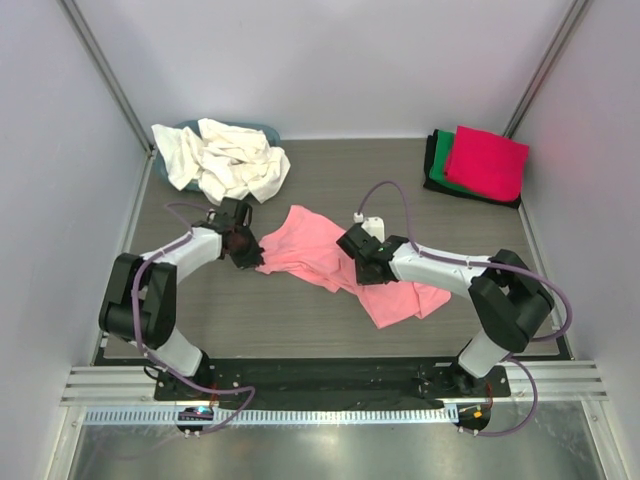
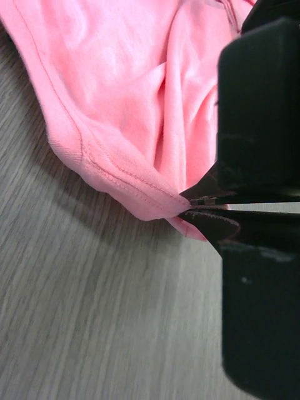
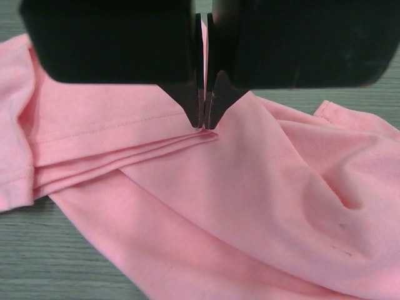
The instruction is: Fold and stack the t-shirts
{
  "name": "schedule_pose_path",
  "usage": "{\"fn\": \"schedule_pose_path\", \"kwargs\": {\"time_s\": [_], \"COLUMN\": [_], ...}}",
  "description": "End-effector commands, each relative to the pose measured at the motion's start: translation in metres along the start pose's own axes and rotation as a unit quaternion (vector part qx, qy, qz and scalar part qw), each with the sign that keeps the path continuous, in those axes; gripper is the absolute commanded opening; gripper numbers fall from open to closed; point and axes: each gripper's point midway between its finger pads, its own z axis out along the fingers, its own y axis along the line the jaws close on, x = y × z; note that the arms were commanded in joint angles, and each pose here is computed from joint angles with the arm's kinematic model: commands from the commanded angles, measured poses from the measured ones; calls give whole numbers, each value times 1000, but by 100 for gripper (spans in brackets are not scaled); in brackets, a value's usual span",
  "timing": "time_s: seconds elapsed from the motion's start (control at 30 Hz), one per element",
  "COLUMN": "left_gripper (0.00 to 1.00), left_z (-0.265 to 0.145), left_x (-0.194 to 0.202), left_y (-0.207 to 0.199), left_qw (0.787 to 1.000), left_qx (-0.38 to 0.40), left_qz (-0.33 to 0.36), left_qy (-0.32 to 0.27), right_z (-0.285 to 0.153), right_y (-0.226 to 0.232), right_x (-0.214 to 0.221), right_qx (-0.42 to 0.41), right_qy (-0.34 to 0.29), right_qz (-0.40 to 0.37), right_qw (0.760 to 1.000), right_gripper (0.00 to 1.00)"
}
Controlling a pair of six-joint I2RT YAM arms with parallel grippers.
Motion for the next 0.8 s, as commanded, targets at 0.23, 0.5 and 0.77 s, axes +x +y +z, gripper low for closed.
{"fn": "schedule_pose_path", "kwargs": {"time_s": [0.23,0.5,0.77], "left_gripper": [0,0,2], "left_z": [-131,-280,-281], "left_x": [-42,-65,-67], "left_y": [-31,-53,-44], "left_qw": [994,974,980], "left_qx": [37,95,50], "left_qz": [24,42,73], "left_qy": [-103,-202,-178], "right_z": [-129,-271,-278], "right_y": [-42,-116,-163], "right_x": [-97,-124,-86], "right_qx": [-11,-29,18], "right_qy": [-160,-275,-277], "right_qz": [73,164,191], "right_qw": [984,947,941], "right_gripper": [1,1,1]}}
